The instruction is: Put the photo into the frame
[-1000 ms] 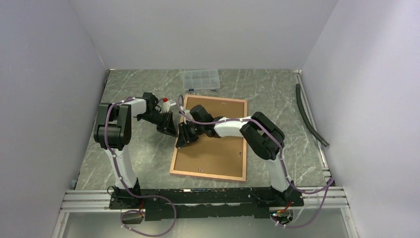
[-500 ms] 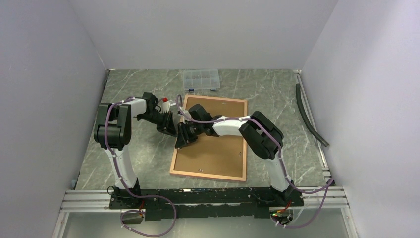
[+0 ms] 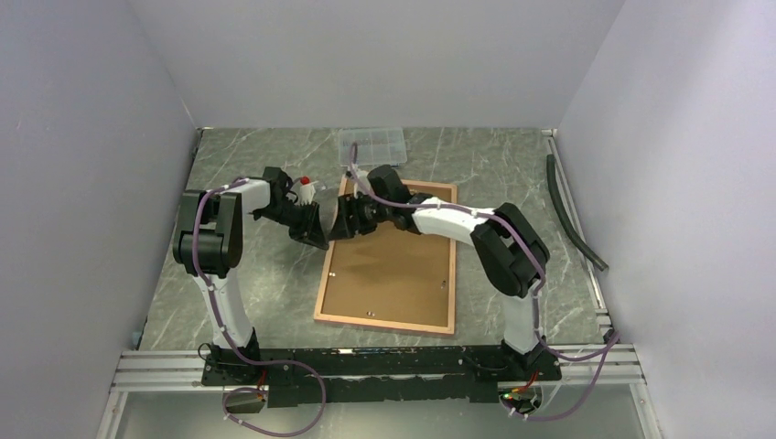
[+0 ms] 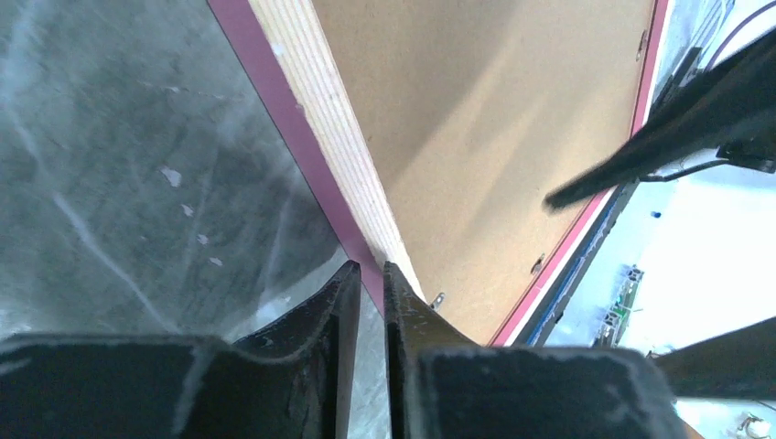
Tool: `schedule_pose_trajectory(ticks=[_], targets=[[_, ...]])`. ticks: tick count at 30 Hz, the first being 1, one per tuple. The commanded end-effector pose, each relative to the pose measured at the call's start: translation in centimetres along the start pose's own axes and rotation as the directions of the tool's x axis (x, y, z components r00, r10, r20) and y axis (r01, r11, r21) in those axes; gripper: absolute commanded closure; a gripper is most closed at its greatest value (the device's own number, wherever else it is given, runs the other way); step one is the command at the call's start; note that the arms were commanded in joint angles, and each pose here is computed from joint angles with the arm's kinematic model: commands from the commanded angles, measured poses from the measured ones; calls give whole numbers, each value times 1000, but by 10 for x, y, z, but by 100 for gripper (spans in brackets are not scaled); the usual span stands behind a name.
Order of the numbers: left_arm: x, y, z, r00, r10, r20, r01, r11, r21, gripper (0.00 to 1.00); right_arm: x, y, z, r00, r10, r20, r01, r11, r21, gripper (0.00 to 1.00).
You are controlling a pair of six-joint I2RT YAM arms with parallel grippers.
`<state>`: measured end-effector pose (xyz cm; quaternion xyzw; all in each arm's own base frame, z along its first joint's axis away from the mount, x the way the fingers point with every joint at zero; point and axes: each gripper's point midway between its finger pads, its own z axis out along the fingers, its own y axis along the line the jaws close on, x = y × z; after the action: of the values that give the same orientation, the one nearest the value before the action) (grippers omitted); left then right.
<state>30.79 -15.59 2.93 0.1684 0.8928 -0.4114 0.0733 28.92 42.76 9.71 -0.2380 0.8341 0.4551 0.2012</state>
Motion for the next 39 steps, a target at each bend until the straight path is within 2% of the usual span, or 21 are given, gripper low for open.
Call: schedule_pose_trajectory(ticks=[1, 6, 11, 15, 21, 28, 39], targets=[[-34, -5, -16, 995, 40, 91, -38, 999, -25, 76, -39, -17, -27, 991, -20, 130, 15, 999, 44, 37], [-65, 3, -23, 986, 29, 166, -25, 999, -31, 60, -64, -51, -36, 985, 11, 172, -25, 996, 82, 36], [-91, 12, -19, 979, 4, 205, -3, 1000, -7, 57, -75, -77, -27, 983, 45, 176, -63, 993, 96, 36], [-105, 17, -14, 976, -4, 219, -1, 1000, 23, 58, -85, -87, -17, 981, 68, 183, -84, 993, 80, 36], [-105, 18, -2, 977, -63, 204, 45, 995, 89, 64, -93, -96, 0, 980, 93, 176, -104, 993, 55, 37], [-100, 20, 5, 981, -62, 184, 44, 994, 100, 72, -96, -110, 16, 981, 101, 167, -112, 992, 60, 38], [-93, 23, 9, 984, -62, 170, 49, 996, 80, 77, -98, -118, 30, 986, 90, 142, -98, 994, 52, 42]])
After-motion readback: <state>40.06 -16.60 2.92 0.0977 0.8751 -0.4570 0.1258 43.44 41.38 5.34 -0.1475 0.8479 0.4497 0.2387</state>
